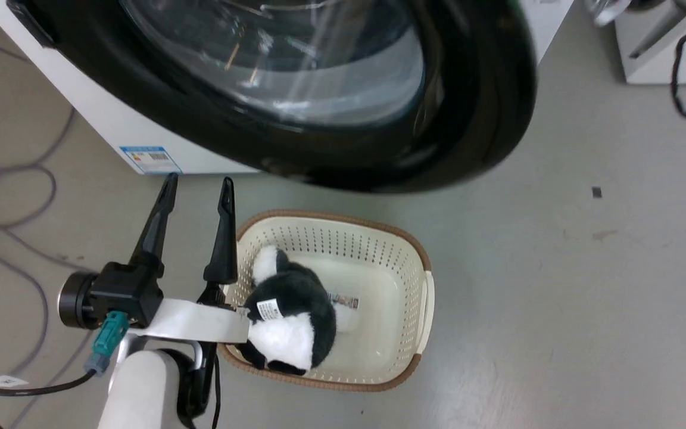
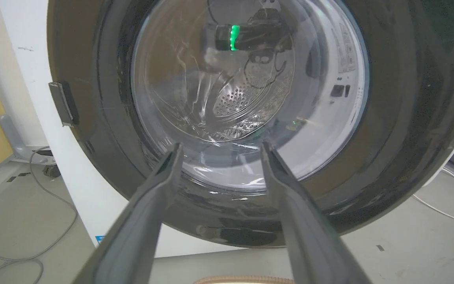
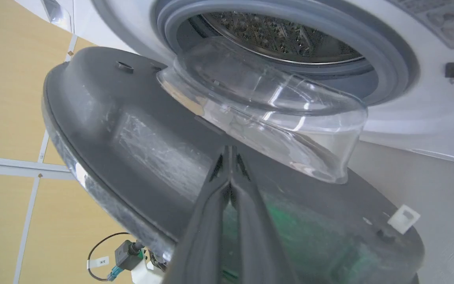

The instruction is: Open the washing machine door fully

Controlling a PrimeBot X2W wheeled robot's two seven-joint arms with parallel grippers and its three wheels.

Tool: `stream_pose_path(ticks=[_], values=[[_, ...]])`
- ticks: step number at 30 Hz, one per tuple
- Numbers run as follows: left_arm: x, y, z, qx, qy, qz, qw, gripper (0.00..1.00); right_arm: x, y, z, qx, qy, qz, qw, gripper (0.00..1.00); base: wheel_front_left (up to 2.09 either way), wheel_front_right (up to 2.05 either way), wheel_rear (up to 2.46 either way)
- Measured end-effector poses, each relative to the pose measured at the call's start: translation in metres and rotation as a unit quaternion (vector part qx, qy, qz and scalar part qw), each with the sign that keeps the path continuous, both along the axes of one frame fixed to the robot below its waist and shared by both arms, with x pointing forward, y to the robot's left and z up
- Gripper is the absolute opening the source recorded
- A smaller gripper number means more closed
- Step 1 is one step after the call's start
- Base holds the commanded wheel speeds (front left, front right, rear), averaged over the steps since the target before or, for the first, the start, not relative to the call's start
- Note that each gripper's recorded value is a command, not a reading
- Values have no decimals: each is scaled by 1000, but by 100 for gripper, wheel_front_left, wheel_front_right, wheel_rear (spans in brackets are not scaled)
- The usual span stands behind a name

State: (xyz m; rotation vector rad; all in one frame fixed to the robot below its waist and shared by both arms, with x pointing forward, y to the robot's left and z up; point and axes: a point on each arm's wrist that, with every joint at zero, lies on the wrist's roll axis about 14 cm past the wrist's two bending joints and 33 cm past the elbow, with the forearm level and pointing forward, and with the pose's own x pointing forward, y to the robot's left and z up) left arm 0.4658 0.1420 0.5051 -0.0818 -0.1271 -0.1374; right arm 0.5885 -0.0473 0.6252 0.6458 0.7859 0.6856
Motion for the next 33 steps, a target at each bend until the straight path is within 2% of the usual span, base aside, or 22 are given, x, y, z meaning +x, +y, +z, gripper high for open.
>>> stream_pose_path(ticks=[16, 24, 33], values=[[-42, 4, 14, 5, -1, 7, 1000, 100, -99, 28, -9, -2, 28, 118, 993, 0, 0, 0, 0], [-68, 10, 17, 10, -1, 15, 1000, 100, -162, 57, -13, 6, 34, 201, 979, 0, 0, 0, 0], [-83, 21, 21, 12, -5, 32, 999, 100, -212, 85, -23, 0, 32, 281, 959, 0, 0, 0, 0]])
